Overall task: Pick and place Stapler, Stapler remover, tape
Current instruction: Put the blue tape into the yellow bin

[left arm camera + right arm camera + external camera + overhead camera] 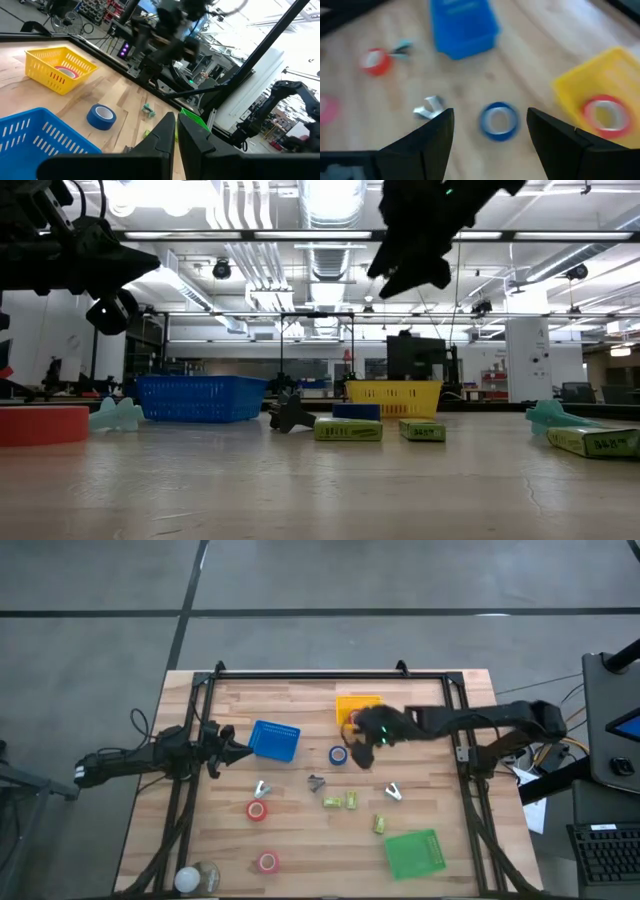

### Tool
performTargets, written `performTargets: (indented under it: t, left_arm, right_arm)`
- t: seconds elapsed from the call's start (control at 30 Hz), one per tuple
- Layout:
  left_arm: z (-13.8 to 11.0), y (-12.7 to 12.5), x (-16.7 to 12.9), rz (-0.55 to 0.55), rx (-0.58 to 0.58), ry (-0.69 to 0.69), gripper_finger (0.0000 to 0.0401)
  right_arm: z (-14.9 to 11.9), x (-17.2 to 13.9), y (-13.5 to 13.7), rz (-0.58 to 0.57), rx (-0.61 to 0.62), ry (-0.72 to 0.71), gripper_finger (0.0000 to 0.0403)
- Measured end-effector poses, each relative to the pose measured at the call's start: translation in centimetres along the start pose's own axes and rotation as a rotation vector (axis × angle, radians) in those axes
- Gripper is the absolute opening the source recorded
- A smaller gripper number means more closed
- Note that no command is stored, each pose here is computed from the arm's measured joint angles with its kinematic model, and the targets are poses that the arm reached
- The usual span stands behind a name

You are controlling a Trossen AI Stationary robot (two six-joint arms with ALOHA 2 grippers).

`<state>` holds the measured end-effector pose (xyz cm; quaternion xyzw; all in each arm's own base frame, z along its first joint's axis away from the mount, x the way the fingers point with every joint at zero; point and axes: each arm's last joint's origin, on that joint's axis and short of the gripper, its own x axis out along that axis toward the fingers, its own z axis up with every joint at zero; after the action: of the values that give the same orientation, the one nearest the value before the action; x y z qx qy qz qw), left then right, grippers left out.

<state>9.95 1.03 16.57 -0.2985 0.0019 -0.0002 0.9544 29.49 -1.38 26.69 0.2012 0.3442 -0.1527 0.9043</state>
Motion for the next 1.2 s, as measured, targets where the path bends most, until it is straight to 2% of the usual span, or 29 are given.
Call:
performTargets:
  t: [0.23, 0.37, 0.63, 0.97, 1.2]
  left_arm:
    - [0.0, 0.0, 0.0, 0.000, 0.000, 0.000, 0.0023]
    - [0.0, 0.0, 0.0, -0.001, 0.000, 0.000, 0.0023]
    - [0.0, 0.0, 0.0, 0.000, 0.000, 0.000, 0.0023]
    - [0.0, 0.0, 0.0, 0.000, 0.000, 0.000, 0.0023]
    - [0.0, 0.0, 0.0, 0.000, 0.000, 0.000, 0.0023]
  right_arm:
    - [-4.4, -1.0, 2.8, 0.164, -0.013, -0.086, 0.0233]
    - [-6.8, -1.6, 3.0, 0.138, 0.020, -0.078, 0.0222]
    - [-10.0, -2.9, 3.7, 0.116, 0.047, 0.069, 0.0214]
    - [-12.5, -3.4, 3.7, 0.022, 0.096, 0.208, 0.0214]
    - [-12.9, -3.4, 4.0, 0.009, 0.098, 0.197, 0.0214]
